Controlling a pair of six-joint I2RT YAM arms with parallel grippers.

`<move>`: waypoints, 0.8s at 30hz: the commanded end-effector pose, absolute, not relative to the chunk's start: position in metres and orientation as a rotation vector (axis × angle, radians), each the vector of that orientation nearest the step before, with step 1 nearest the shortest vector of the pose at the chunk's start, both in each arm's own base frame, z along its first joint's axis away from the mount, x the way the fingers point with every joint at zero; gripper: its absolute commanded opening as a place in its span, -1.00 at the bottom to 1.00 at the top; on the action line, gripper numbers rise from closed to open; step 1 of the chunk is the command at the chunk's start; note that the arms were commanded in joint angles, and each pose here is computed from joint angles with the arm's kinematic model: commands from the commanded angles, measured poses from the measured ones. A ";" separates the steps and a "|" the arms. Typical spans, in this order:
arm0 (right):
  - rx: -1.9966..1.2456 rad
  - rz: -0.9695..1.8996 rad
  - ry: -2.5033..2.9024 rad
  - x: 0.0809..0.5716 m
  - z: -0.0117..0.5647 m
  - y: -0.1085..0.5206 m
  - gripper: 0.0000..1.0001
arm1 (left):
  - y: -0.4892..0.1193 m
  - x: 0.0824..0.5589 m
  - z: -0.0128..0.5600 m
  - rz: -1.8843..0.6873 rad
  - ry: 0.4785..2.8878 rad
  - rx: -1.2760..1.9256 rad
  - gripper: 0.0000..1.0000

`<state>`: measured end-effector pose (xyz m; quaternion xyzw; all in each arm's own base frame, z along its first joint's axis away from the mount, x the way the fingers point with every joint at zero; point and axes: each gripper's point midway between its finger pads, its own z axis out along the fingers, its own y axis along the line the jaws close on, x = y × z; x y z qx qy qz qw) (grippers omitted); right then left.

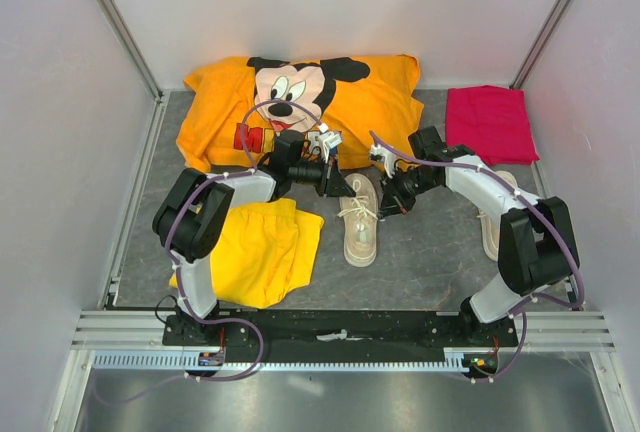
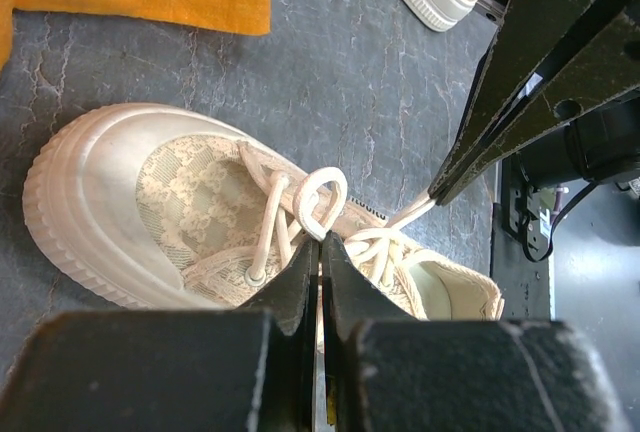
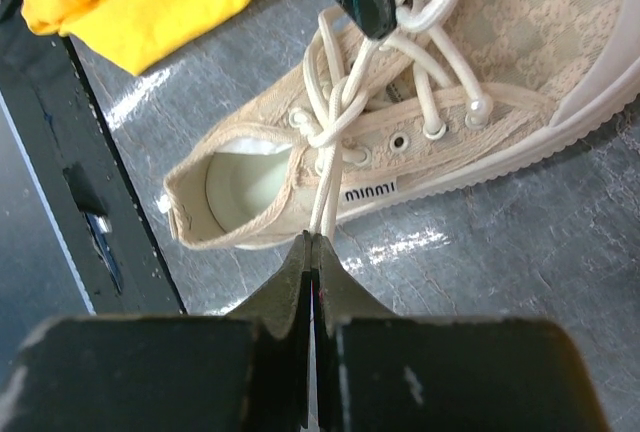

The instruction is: Tie the shoes

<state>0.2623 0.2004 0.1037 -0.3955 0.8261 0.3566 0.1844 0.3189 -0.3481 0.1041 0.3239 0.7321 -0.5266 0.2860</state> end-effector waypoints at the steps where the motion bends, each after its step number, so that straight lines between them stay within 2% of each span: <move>1: -1.215 0.979 2.330 0.242 0.102 0.188 -1.00 | -0.344 0.333 0.126 -1.348 1.881 0.874 -0.97; 18: -1.344 0.885 2.358 0.229 0.080 0.168 -1.00 | -0.328 0.341 0.118 -1.268 1.939 0.847 -0.97; 24: -1.299 0.954 2.286 0.240 0.095 0.183 -1.00 | -0.331 0.333 0.126 -1.311 1.869 0.916 -0.97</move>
